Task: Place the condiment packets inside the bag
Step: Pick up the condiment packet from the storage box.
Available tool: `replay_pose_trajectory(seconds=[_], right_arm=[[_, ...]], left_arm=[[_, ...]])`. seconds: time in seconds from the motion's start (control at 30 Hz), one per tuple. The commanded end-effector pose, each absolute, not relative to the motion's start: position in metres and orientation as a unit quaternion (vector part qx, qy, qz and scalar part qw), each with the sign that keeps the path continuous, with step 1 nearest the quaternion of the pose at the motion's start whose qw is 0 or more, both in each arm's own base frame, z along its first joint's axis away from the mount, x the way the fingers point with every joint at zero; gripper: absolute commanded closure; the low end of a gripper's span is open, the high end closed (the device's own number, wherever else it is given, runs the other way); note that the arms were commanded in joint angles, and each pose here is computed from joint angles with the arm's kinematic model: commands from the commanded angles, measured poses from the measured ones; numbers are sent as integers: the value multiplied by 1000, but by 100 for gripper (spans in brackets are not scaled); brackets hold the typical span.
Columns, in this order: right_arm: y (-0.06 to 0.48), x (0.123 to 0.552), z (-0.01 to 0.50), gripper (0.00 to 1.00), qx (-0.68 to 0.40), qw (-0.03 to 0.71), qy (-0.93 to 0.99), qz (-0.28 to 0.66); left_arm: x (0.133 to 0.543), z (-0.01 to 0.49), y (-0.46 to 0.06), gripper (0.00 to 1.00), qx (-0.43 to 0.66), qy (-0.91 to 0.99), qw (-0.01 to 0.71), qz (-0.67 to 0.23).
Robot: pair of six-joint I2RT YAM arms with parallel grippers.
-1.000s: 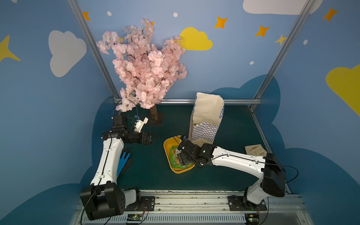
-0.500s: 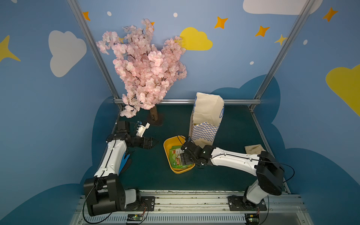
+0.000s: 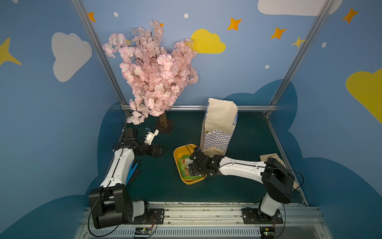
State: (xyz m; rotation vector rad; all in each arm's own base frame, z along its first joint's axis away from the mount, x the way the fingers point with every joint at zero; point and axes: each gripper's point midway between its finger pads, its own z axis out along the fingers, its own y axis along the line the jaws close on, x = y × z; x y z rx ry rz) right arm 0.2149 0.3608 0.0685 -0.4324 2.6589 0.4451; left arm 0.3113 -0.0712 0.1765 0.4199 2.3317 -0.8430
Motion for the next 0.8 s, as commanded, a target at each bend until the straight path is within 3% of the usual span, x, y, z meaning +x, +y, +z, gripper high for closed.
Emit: replay_pose_trajectory(seconds=[0.0, 0.2, 0.3, 0.37, 0.57, 0.6, 0.77], right_arm=[[370, 214, 64, 18, -148, 193, 952, 188], [383, 225, 67, 25, -110, 192, 935, 277], [392, 228, 72, 35, -106, 190, 926, 310], [396, 229, 77, 47, -107, 196, 921, 320], [392, 231, 99, 96, -119, 224, 914, 315], [391, 231, 103, 100, -124, 230, 914, 311], [385, 224, 136, 100, -154, 262, 905, 299]], left_arm=[[308, 181, -73, 0, 160, 878, 314, -324], [306, 183, -73, 0, 160, 877, 315, -325], [305, 185, -73, 0, 161, 876, 318, -324], [305, 185, -74, 0, 161, 876, 318, -325], [306, 186, -72, 0, 158, 879, 317, -319], [306, 186, -72, 0, 158, 879, 318, -319], [305, 190, -72, 0, 159, 877, 322, -319]])
